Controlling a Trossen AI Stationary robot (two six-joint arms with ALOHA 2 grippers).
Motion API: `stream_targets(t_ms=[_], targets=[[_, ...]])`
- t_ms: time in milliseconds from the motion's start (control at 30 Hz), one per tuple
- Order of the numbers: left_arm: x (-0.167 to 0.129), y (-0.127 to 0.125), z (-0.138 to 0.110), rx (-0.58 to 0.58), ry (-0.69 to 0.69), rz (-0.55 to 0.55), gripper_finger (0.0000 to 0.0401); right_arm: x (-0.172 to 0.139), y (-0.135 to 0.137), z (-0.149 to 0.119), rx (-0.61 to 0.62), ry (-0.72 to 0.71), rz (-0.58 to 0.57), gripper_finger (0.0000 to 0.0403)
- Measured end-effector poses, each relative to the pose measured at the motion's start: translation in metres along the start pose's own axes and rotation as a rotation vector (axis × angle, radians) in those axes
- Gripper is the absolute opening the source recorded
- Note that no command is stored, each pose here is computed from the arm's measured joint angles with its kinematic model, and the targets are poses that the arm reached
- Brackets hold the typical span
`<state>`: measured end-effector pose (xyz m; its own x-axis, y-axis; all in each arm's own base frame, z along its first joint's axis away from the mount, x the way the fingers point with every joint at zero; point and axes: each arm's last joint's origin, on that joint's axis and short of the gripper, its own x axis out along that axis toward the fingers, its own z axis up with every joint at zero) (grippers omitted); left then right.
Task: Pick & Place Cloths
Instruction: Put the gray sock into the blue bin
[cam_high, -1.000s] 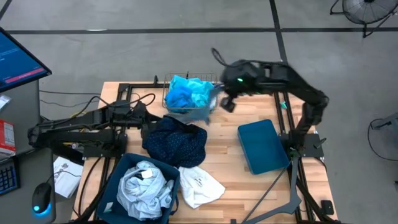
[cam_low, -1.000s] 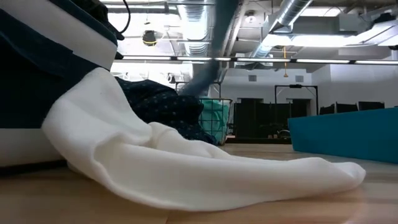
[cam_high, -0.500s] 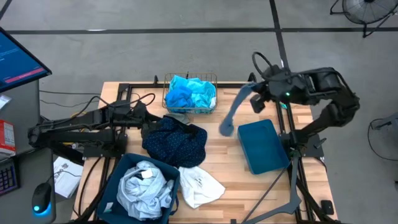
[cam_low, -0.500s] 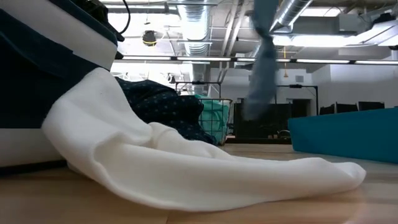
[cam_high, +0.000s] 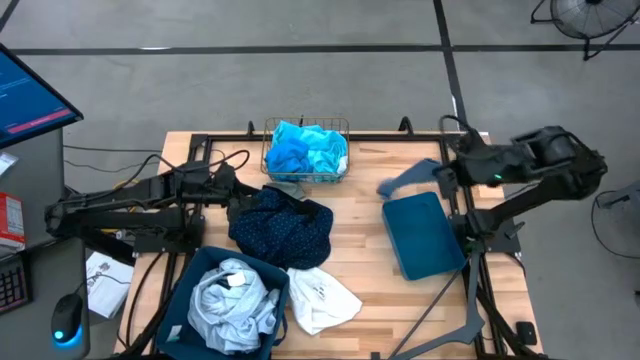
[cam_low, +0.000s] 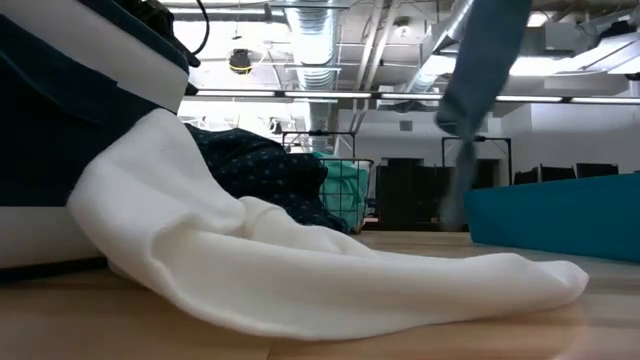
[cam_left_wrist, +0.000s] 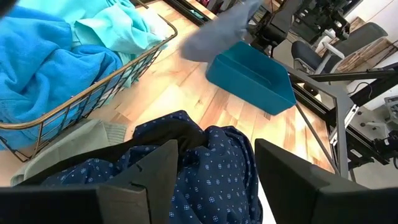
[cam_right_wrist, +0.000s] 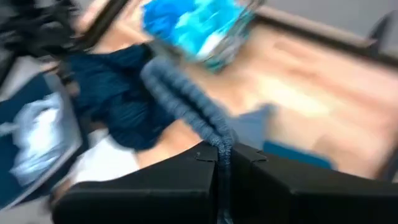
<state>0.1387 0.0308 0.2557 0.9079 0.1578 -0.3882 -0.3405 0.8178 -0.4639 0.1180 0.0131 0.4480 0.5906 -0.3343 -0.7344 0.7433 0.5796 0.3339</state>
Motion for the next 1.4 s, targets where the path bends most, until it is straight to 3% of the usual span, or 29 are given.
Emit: stream_targets(t_ms=[233, 400, 667, 833, 933, 1200, 1400], targets=[[0.0, 0.0, 0.0, 0.0, -0.003, -0.001, 0.0195, -0.018, 0.002, -0.019, 0.039, 0.148, 0.166, 0.0], [0.0, 0.0, 0.001, 0.0, -0.006, -0.003, 0.0195, -0.019, -0.006, -0.032, 0.067, 0.234, 0.197, 0.0], [0.0, 0.0, 0.001, 0.0, -0.006, -0.004, 0.0195, 0.027, -0.025, -0.086, 0.115, 0.588, -0.011, 0.0], [0.0, 0.0, 0.001, 0.0, -0.006, -0.004, 0.0195, 0.055, -0.039, -0.121, 0.135, 0.75, -0.204, 0.0], [0.0, 0.0, 0.001, 0.0, -0.006, -0.004, 0.0195, 0.063, -0.042, -0.135, 0.124, 0.844, -0.264, 0.0], [0.0, 0.0, 0.001, 0.0, -0.006, -0.003, 0.0195, 0.063, -0.02, -0.151, 0.133, 0.927, -0.11, 0.0], [0.0, 0.0, 0.001, 0.0, -0.006, -0.003, 0.0195, 0.042, -0.002, -0.162, 0.128, 1.063, -0.043, 0.0]])
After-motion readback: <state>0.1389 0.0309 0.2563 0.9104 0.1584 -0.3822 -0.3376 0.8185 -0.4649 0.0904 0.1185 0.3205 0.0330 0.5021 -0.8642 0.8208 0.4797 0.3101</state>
